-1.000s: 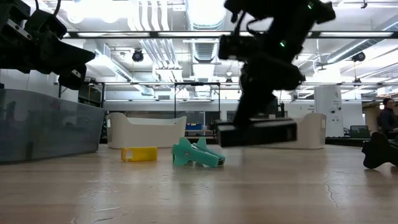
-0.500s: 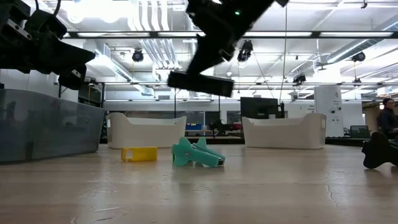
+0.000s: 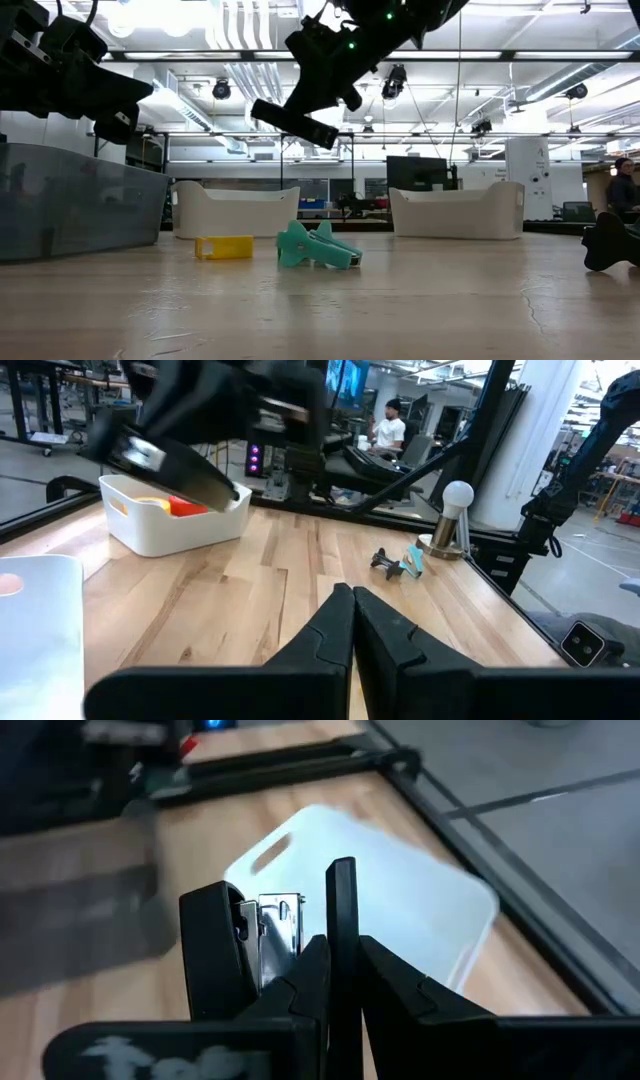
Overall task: Pick and place Stapler, Stapler remover, tape
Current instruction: Put the black stapler into the left white bin
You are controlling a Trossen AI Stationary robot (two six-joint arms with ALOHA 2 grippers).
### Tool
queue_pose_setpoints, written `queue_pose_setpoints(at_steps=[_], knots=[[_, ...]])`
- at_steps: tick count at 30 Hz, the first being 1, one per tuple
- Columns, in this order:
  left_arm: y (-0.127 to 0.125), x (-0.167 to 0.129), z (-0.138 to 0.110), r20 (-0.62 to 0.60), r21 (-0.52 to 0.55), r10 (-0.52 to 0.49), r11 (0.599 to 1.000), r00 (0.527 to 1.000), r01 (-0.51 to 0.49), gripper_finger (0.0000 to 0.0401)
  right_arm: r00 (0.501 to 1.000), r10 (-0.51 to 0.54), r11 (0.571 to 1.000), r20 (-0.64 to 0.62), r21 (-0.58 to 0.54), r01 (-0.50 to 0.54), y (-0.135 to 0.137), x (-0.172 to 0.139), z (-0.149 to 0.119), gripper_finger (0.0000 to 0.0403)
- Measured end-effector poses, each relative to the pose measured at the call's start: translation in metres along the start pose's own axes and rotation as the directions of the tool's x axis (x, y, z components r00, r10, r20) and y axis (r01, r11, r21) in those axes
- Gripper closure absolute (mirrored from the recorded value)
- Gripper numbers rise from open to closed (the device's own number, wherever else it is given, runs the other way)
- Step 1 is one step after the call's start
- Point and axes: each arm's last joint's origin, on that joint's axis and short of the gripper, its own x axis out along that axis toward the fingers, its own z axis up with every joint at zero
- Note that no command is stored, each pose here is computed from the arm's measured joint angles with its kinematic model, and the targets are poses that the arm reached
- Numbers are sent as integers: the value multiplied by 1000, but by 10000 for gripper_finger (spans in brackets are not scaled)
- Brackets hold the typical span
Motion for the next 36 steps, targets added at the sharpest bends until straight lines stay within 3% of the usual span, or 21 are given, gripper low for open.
queue_pose_setpoints(at_steps=[9, 19, 25, 36], knots=[[0, 0, 0, 0, 0, 0, 1000, 1000, 0, 389, 993, 57, 994, 107, 88, -67, -25, 10, 11, 364], [0, 0, 0, 0, 0, 0, 1000, 1000, 0, 389, 990, 28, 993, 140, 105, -43, -41, 48, 24, 363], [0, 0, 0, 0, 0, 1, 1000, 1000, -1, 389, 991, 20, 992, 129, 119, -36, -48, 80, 31, 363], [0, 0, 0, 0, 0, 3, 1000, 1000, -3, 389, 1000, -26, 992, -13, 124, 28, -73, 123, 32, 359]])
